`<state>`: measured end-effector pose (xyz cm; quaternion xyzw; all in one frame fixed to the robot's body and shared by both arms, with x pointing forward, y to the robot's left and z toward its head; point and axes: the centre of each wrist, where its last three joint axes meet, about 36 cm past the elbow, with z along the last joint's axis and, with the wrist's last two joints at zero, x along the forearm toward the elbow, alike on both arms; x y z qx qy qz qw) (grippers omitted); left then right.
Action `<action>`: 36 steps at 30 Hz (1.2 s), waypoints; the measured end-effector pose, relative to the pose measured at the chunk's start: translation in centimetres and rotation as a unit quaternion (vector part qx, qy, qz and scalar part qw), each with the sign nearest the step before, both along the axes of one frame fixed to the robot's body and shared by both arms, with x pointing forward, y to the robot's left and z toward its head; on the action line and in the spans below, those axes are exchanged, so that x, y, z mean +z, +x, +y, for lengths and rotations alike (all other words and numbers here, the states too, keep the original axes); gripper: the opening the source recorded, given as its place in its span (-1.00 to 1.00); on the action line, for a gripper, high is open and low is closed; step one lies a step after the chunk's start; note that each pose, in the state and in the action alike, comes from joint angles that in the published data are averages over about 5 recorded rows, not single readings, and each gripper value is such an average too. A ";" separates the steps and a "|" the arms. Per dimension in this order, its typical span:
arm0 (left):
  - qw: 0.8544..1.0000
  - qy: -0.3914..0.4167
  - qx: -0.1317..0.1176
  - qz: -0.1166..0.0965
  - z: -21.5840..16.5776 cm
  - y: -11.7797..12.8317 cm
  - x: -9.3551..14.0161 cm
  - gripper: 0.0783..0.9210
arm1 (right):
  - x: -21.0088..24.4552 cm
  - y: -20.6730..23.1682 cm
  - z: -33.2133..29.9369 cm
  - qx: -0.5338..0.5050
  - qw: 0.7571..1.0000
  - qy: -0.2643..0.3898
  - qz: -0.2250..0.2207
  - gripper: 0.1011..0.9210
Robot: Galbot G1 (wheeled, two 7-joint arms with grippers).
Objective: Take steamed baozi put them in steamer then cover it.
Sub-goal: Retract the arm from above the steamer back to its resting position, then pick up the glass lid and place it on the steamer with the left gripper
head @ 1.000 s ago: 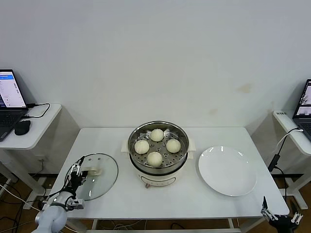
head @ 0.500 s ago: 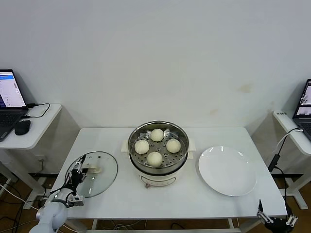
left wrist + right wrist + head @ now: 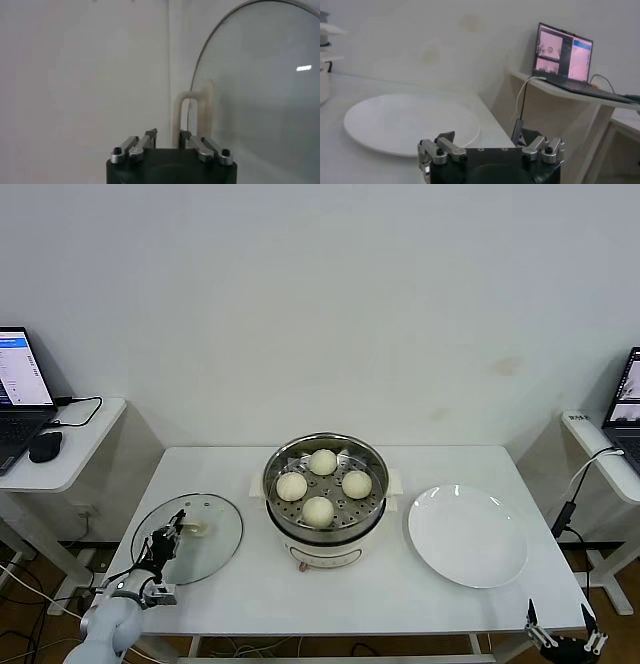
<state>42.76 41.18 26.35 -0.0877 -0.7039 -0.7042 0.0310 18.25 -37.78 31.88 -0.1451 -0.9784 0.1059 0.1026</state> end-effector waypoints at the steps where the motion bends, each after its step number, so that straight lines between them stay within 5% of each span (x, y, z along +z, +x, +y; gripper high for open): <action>1: 1.000 -0.001 0.000 0.000 0.0 0.0 -0.1 -0.81 | 0.0 0.0 0.0 0.000 1.000 0.000 0.000 0.76; 8: 1.000 -0.011 0.003 -0.013 0.4 -0.4 -0.1 -0.87 | -0.1 0.1 0.2 0.004 1.000 0.001 0.003 0.76; 19: 0.998 -0.009 0.019 -0.064 0.4 -1.7 3.0 -0.87 | -0.1 0.0 0.5 0.010 1.000 -0.001 0.005 0.76; 28: 0.994 -0.008 0.038 -0.101 -0.2 -3.0 8.0 -0.87 | 0.1 0.0 1.0 0.021 1.000 -0.004 0.003 0.76; 36: 0.991 -0.019 0.026 -0.130 -2.8 -3.0 14.5 -0.87 | 0.4 0.2 1.8 0.036 0.999 -0.006 -0.005 0.76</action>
